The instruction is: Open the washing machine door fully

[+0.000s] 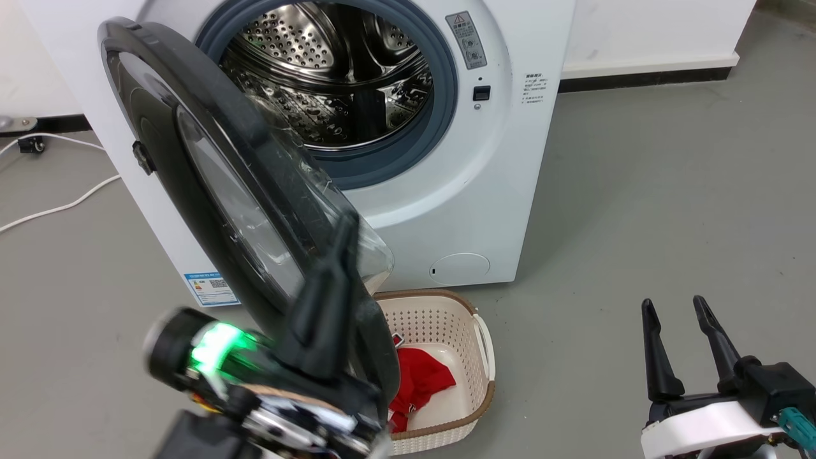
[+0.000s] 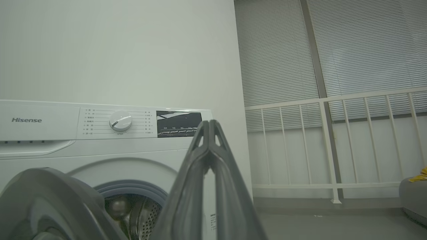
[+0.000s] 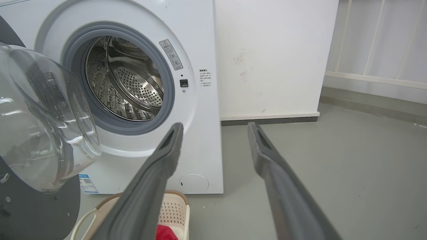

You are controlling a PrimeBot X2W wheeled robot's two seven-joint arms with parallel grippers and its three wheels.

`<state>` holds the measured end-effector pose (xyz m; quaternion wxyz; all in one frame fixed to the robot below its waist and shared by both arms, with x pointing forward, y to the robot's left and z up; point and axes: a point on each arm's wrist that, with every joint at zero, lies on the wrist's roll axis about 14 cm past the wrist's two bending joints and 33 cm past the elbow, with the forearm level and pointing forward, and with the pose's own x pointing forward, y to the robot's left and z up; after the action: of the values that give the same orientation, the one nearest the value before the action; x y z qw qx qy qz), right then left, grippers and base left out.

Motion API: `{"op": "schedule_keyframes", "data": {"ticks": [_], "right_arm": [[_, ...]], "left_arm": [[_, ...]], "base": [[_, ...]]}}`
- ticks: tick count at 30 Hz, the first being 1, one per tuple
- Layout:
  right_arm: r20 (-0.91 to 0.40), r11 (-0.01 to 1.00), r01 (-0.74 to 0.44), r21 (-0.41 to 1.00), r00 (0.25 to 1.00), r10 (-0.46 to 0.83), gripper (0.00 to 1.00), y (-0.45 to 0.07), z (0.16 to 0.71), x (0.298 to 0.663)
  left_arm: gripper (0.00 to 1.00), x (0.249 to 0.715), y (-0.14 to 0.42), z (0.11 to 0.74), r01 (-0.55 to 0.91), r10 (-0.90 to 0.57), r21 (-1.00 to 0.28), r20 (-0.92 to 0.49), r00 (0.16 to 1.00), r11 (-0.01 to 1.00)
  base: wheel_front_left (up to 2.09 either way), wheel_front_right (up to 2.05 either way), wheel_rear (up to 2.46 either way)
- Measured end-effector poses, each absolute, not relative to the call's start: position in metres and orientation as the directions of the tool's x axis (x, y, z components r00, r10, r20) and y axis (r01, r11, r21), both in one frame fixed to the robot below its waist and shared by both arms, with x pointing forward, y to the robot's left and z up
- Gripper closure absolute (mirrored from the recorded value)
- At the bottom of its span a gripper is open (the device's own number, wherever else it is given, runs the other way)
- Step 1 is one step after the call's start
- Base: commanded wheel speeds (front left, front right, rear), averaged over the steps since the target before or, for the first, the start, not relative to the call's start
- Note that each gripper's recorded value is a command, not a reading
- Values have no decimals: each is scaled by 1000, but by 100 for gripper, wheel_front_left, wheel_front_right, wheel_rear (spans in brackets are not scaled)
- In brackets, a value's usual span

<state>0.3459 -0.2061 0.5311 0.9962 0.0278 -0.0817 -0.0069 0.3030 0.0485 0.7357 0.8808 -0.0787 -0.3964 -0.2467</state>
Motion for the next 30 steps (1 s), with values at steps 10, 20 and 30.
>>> {"op": "schedule_keyframes", "data": {"ticks": [10,20,30], "right_arm": [[144,998,3,70,989,-13,0,-204,525,347],[120,995,-6,96,993,-6,0,-200,517,351],[88,991,24,134,995,-36,0,-208,506,352]], "left_arm": [[100,298,11,620,625,-547,-65,417,725,778],[100,295,-10,547,662,-633,-147,202,748,735],[100,330,-10,545,631,-602,-124,208,771,766]], "base": [[0,0,0],[0,0,0],[0,0,0]]}}
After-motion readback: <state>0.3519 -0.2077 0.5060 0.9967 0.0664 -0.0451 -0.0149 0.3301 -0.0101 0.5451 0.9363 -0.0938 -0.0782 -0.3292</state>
